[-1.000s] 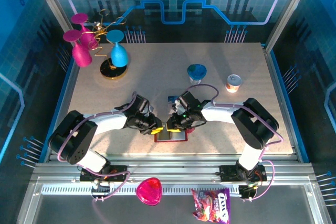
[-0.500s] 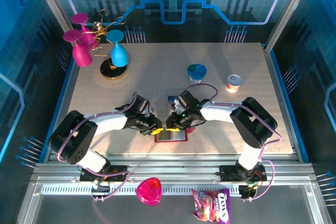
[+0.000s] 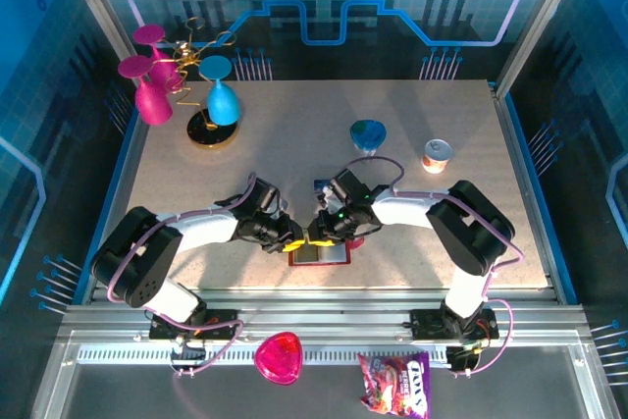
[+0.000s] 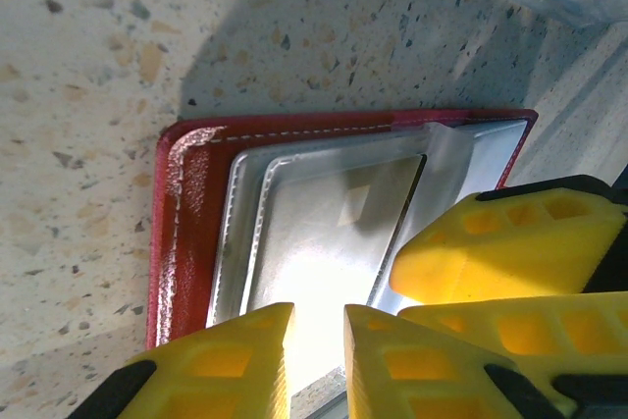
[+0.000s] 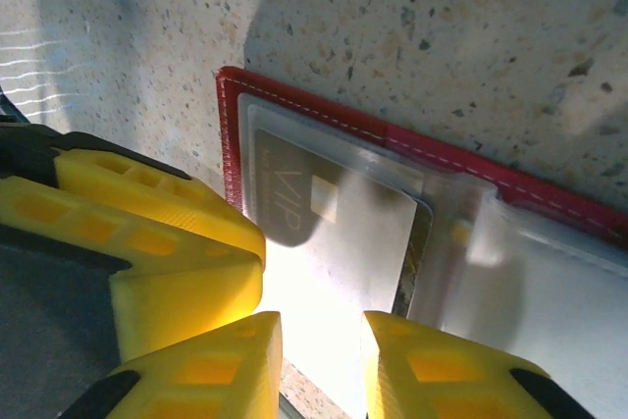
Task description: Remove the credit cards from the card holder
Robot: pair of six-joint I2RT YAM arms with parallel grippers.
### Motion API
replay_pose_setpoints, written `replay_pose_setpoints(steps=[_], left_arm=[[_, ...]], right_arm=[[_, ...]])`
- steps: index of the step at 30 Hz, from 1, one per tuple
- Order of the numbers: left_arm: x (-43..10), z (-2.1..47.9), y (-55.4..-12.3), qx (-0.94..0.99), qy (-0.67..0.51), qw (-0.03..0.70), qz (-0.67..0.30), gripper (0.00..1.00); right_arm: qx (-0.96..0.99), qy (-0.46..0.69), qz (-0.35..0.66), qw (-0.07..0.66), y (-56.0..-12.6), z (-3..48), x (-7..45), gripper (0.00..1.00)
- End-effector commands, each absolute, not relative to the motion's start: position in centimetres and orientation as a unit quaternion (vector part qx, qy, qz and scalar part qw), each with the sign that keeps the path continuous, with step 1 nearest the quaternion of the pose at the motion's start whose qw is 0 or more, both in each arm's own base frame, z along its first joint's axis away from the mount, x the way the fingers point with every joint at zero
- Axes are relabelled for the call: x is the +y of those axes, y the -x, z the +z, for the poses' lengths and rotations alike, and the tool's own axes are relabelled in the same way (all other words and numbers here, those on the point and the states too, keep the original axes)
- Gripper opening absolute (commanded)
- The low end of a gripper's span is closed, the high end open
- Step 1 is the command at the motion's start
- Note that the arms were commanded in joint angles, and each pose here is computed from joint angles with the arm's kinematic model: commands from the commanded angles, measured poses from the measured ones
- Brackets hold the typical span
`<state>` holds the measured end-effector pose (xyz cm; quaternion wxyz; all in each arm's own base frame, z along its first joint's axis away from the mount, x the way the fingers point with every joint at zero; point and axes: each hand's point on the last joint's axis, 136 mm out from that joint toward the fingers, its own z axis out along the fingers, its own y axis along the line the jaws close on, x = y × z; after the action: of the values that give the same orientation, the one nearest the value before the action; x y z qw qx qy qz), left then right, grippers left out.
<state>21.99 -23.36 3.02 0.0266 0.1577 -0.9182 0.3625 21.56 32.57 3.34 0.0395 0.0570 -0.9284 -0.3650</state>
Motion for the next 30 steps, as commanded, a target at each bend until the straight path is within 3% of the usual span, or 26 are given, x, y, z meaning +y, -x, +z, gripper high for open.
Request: replay_pose_setpoints(steps=[1, 30], left_arm=[[-23.4, 2.7, -21.5, -0.920, -0.150, 0.033, 0.361, 0.20], [-23.1, 2.2, -21.1, -0.923, -0.152, 0.038, 0.352, 0.20]], right_arm=[[-0.929, -0.062, -0.360, 0.056, -21.1, 3.1, 33.0, 0.28], [-0.945, -0.071, -0.317, 0.039, -21.5, 3.2, 32.0, 0.33]])
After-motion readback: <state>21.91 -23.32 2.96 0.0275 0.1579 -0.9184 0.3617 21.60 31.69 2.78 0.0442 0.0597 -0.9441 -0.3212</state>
